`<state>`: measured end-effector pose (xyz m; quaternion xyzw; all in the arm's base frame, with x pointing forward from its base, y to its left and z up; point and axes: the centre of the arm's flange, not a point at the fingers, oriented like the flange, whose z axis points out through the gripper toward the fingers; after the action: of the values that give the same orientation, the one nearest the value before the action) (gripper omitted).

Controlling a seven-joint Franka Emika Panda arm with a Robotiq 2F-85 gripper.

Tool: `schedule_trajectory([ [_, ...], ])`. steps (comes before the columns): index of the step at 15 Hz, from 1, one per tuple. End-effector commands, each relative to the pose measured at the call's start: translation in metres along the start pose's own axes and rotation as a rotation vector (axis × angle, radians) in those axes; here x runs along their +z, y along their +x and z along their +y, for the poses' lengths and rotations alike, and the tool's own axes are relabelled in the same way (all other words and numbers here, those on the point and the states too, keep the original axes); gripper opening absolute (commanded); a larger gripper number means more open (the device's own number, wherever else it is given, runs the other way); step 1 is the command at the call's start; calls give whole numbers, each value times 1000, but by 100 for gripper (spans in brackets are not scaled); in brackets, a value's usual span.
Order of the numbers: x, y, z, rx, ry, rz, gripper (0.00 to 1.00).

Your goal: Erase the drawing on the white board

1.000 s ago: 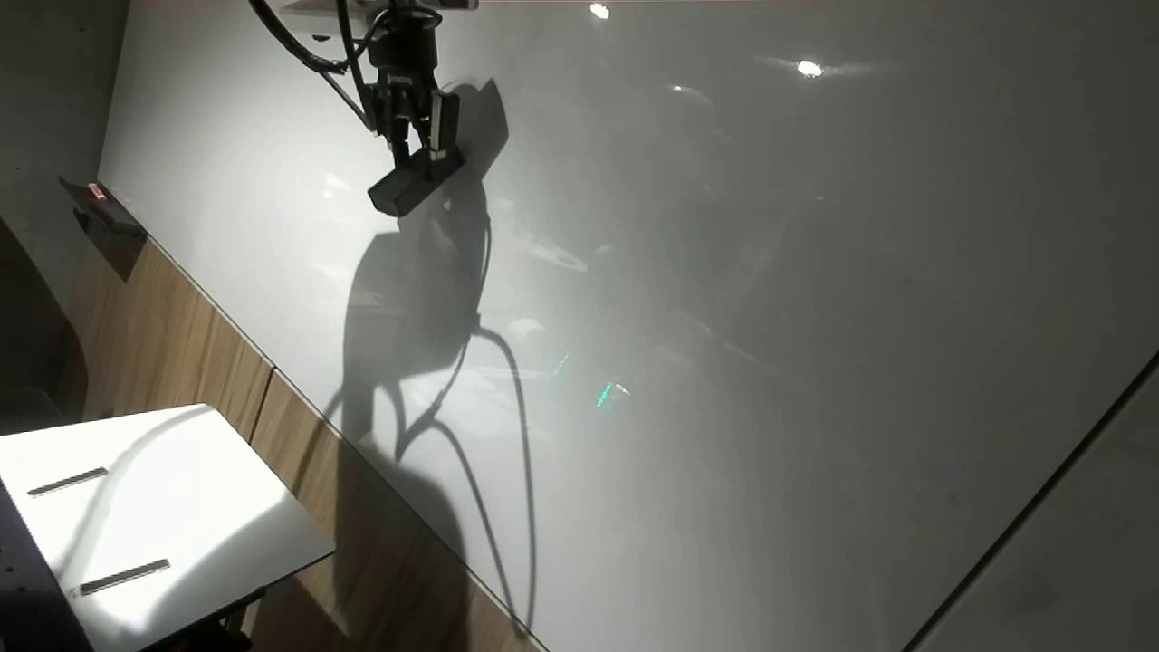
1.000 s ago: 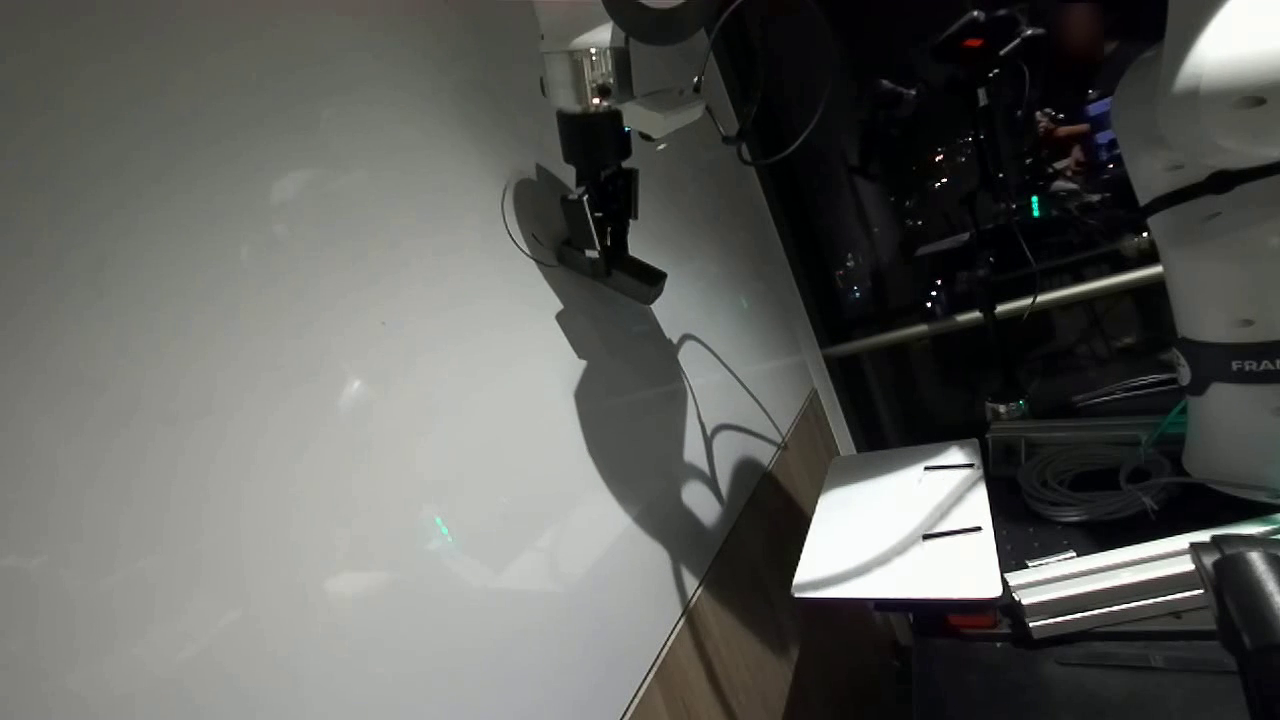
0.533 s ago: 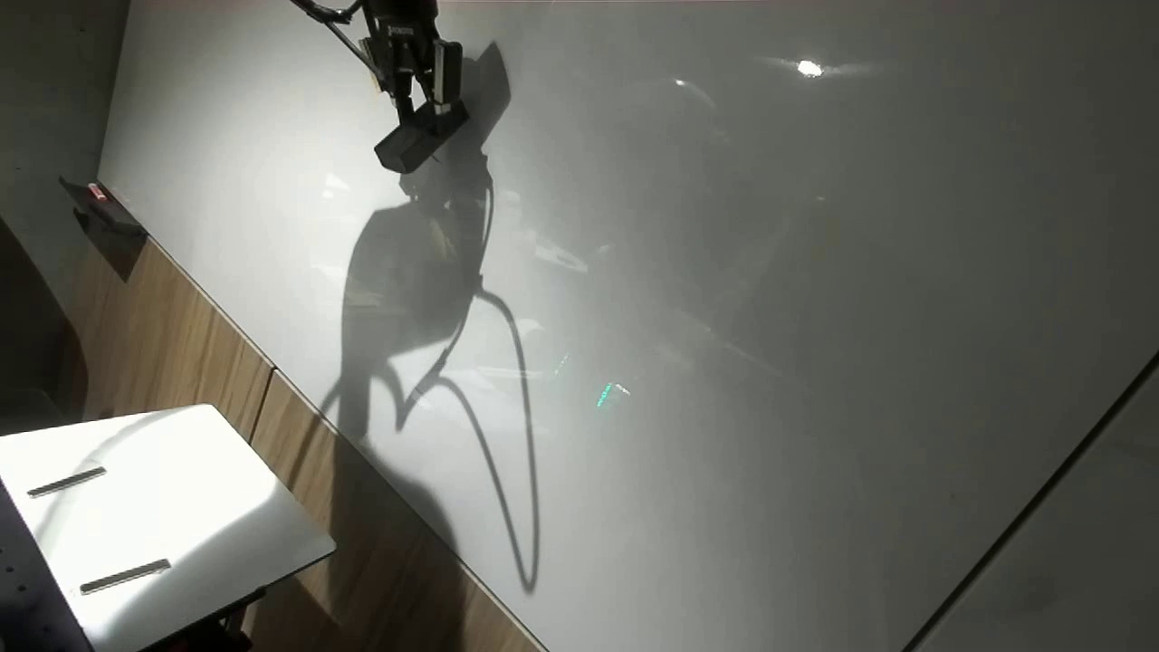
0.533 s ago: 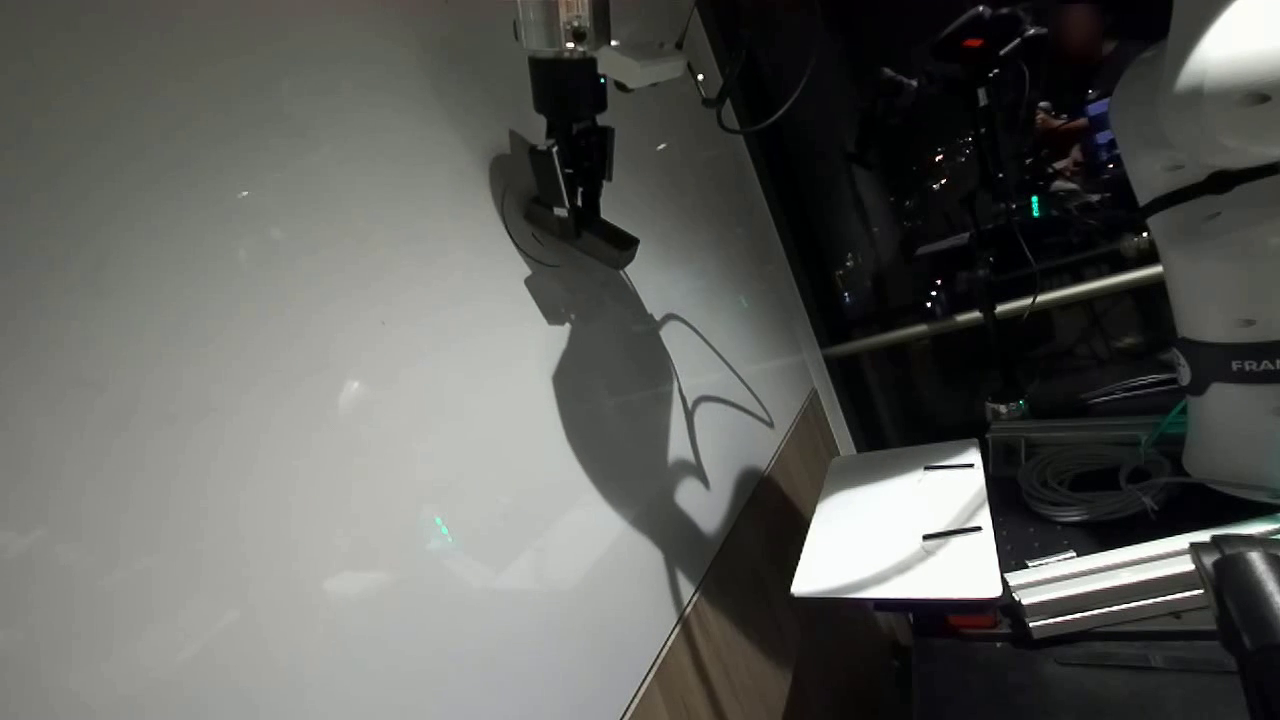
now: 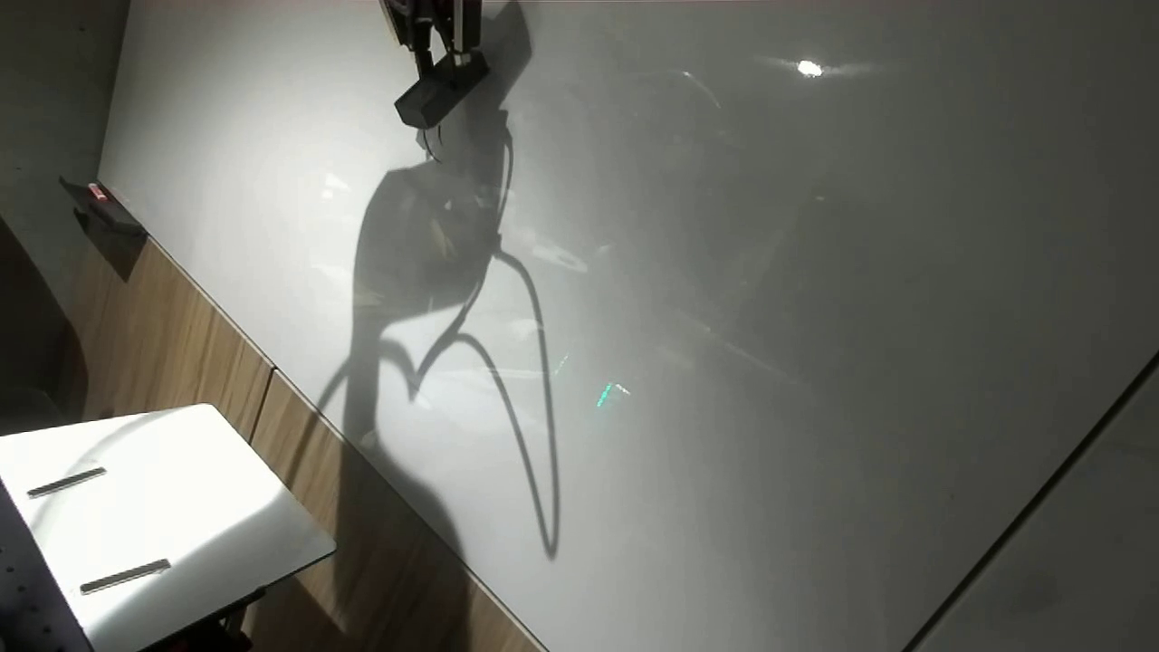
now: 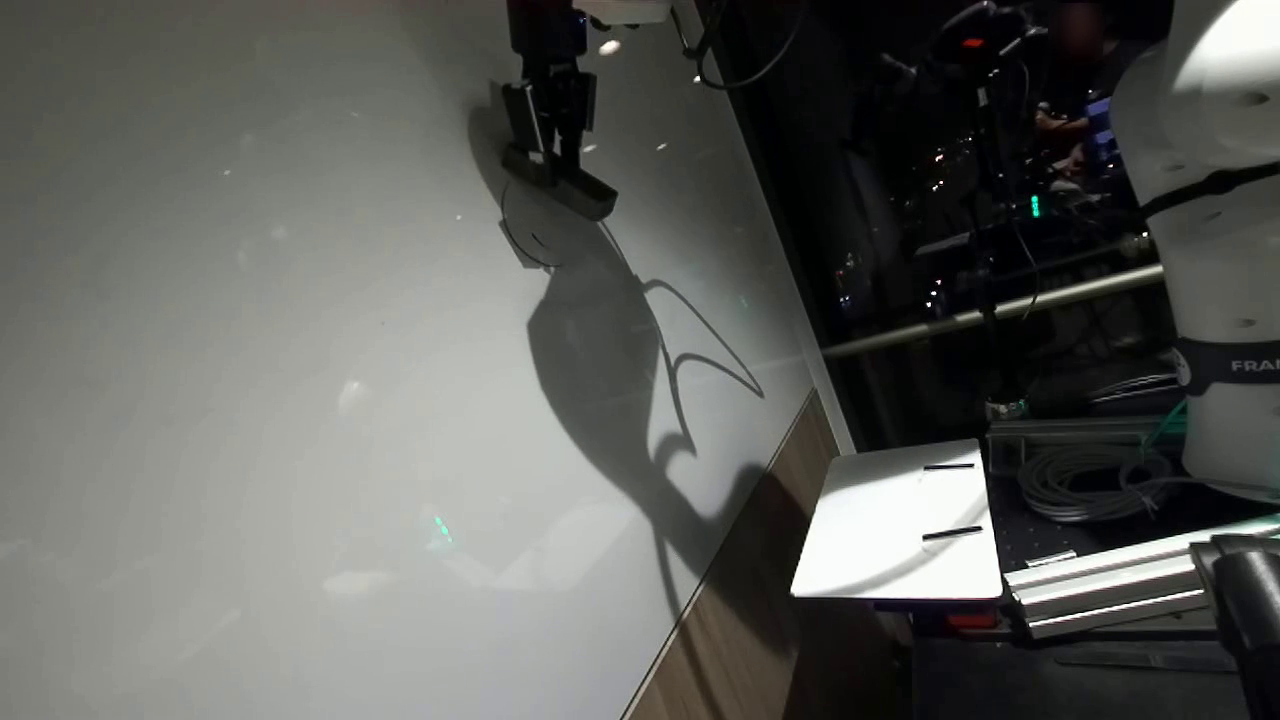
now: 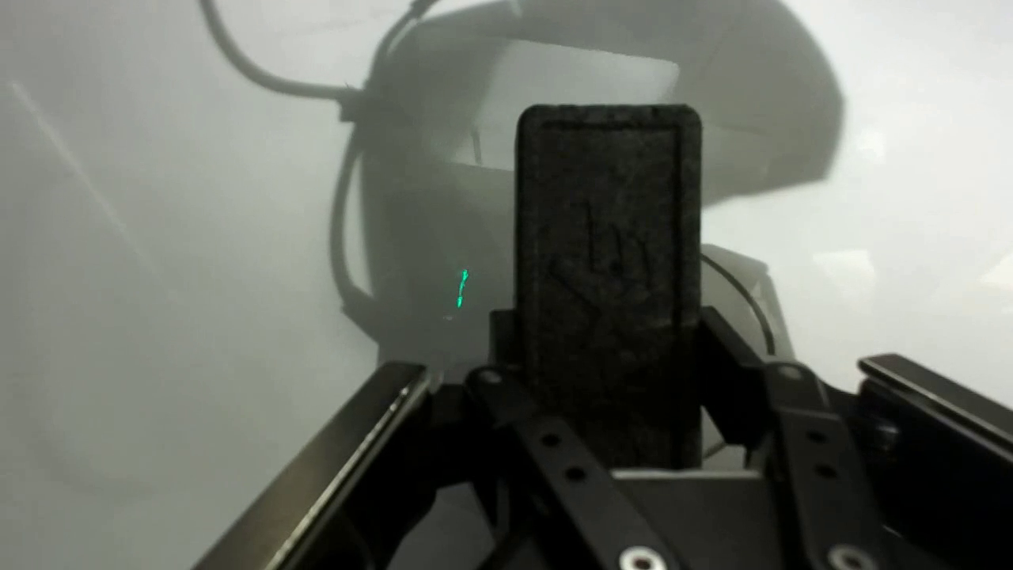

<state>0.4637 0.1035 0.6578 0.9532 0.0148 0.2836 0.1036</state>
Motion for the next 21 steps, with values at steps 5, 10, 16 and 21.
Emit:
schedule_trajectory([
  [5, -8, -4, -61, -60, 7, 33, 30],
  [10, 24, -18, -79, -86, -14, 5, 30],
  [16, 48, -16, -56, -72, -46, -21, 30],
  [21, 56, -14, -46, -68, -60, -30, 30],
])
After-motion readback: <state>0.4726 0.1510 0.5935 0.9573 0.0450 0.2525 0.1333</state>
